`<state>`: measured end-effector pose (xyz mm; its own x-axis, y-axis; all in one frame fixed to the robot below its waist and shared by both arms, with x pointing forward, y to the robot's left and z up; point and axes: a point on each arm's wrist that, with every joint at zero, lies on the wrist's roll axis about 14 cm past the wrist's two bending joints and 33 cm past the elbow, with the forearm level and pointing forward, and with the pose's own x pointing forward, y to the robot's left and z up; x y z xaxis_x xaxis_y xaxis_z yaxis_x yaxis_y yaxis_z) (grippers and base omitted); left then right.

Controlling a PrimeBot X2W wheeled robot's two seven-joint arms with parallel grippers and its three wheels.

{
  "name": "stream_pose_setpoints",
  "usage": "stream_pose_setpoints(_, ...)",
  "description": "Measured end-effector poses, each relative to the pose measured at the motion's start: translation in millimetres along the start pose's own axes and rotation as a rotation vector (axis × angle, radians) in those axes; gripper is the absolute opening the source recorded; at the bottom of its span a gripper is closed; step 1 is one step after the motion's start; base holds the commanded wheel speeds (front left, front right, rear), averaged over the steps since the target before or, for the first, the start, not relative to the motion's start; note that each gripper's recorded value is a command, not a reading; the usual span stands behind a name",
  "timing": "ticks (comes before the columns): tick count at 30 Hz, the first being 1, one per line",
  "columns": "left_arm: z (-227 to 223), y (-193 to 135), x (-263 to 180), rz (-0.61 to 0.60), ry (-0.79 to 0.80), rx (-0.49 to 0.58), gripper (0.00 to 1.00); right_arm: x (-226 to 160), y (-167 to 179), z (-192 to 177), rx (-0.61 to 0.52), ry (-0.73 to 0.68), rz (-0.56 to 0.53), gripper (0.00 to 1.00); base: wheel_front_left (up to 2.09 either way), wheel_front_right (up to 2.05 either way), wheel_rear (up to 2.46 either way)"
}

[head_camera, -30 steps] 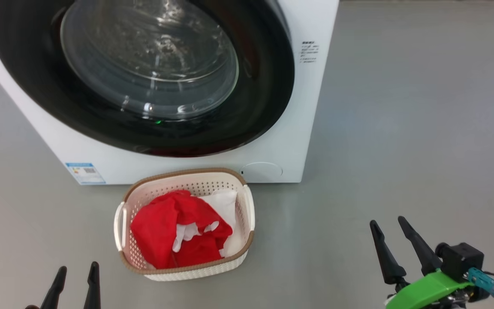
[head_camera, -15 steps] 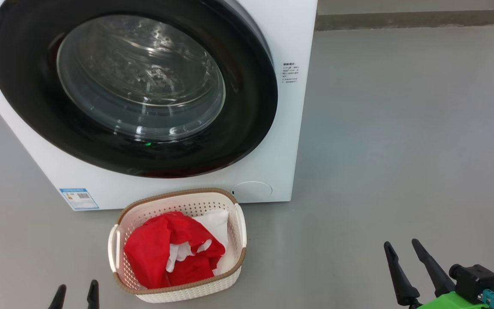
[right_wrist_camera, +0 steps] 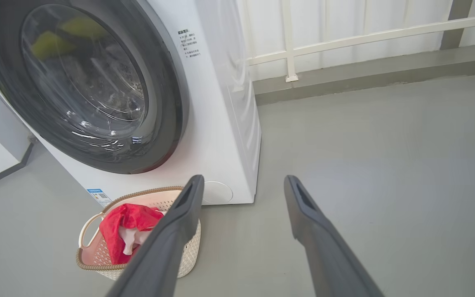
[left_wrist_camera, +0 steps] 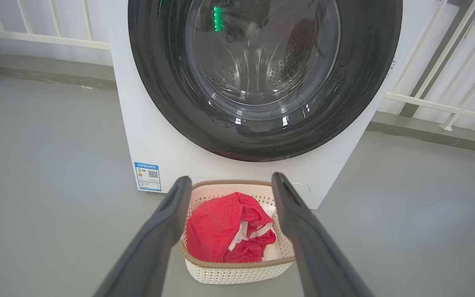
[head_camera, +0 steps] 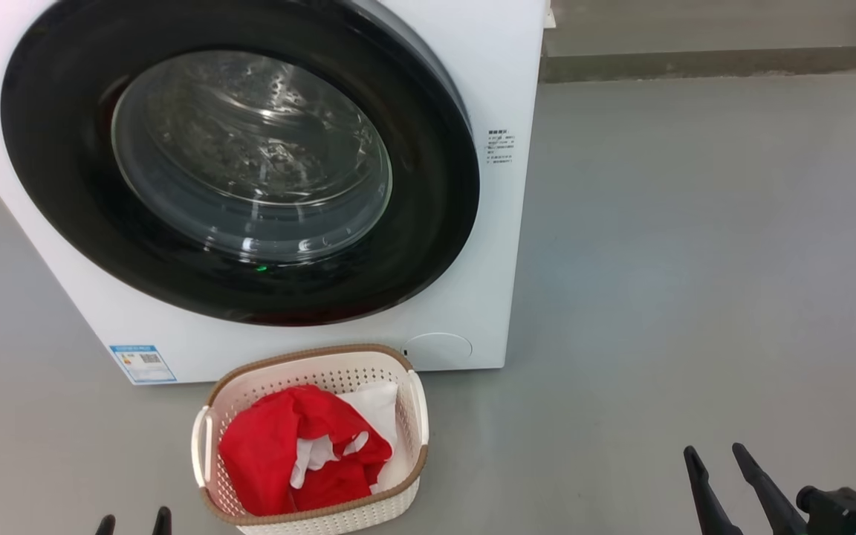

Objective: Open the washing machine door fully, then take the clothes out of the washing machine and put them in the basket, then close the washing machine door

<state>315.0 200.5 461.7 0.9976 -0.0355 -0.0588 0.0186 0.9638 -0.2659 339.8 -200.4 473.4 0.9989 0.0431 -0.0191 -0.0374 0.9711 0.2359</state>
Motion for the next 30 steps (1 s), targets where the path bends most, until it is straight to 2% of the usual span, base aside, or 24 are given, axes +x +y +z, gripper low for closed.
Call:
stream_pose_setpoints(7, -3.0, -1.0, -8.5, -0.005, 0.007, 0.013, 1.0, -14.9, -5.8, -4.3, 0.003, 0.01, -0.018, 1.0, 0.0, 0.0, 0.0)
stream_pose_setpoints(30, 5.4, -5.3, -8.7, -0.02, -0.022, 0.014, 1.0, -20.6, -14.0, 0.2, 0.001, -0.005, -0.041, 1.0, 0.0, 0.0, 0.0)
